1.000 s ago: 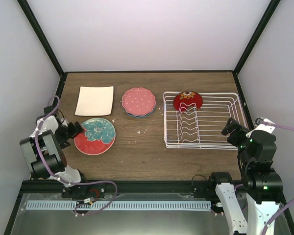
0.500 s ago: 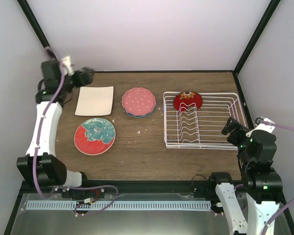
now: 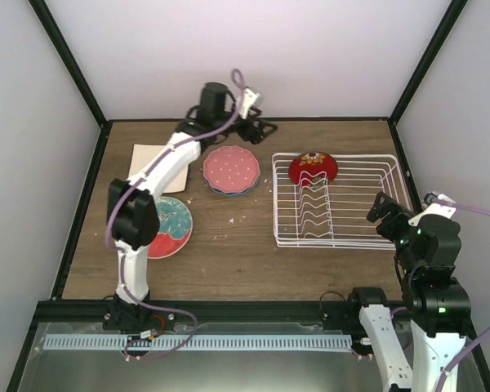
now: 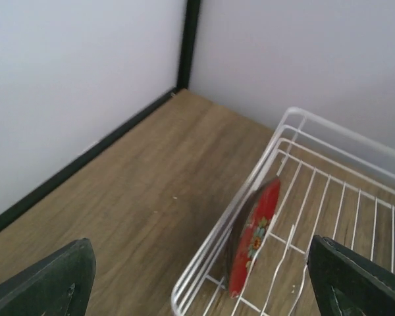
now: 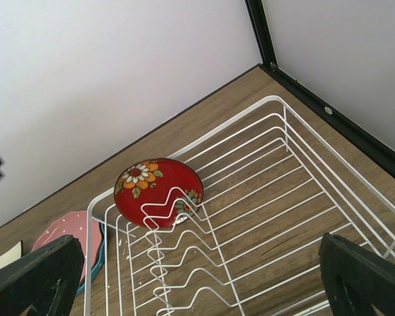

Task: Unload the plates from the dish rack

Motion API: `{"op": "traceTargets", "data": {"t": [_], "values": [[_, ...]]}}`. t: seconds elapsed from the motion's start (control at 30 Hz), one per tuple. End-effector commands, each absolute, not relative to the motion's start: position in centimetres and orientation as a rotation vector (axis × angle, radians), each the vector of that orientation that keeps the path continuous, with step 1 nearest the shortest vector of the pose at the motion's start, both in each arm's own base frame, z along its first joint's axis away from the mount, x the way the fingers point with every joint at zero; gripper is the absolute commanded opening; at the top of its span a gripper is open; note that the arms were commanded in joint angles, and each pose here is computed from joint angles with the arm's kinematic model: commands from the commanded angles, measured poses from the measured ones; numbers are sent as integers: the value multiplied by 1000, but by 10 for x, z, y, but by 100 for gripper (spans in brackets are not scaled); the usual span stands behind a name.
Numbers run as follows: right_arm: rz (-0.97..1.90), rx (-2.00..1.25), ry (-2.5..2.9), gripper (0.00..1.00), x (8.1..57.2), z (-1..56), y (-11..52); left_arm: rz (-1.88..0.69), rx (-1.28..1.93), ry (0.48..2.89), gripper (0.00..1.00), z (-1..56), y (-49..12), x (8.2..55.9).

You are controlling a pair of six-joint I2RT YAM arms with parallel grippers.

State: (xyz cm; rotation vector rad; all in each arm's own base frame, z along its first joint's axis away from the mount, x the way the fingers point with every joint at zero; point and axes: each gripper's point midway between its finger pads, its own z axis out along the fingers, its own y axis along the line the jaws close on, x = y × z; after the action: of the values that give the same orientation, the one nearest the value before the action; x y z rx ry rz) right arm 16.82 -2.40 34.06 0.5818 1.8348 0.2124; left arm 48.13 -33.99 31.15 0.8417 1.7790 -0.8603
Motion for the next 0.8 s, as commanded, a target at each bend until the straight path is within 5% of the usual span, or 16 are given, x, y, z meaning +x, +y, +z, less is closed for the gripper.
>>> {"op": "traceTargets", "data": {"t": [0.0,0.53,0.77], "values": [[246,571,1827,100,164,351,-20,-762,1080,1621,89,307,-396,465],[224,557,1851,100,158,352,-20,-433,1239,1542,87,224,-493,484],[217,558,1854,100,155,351,-21,-380,1268,1560,79,187,-503,489]]}}
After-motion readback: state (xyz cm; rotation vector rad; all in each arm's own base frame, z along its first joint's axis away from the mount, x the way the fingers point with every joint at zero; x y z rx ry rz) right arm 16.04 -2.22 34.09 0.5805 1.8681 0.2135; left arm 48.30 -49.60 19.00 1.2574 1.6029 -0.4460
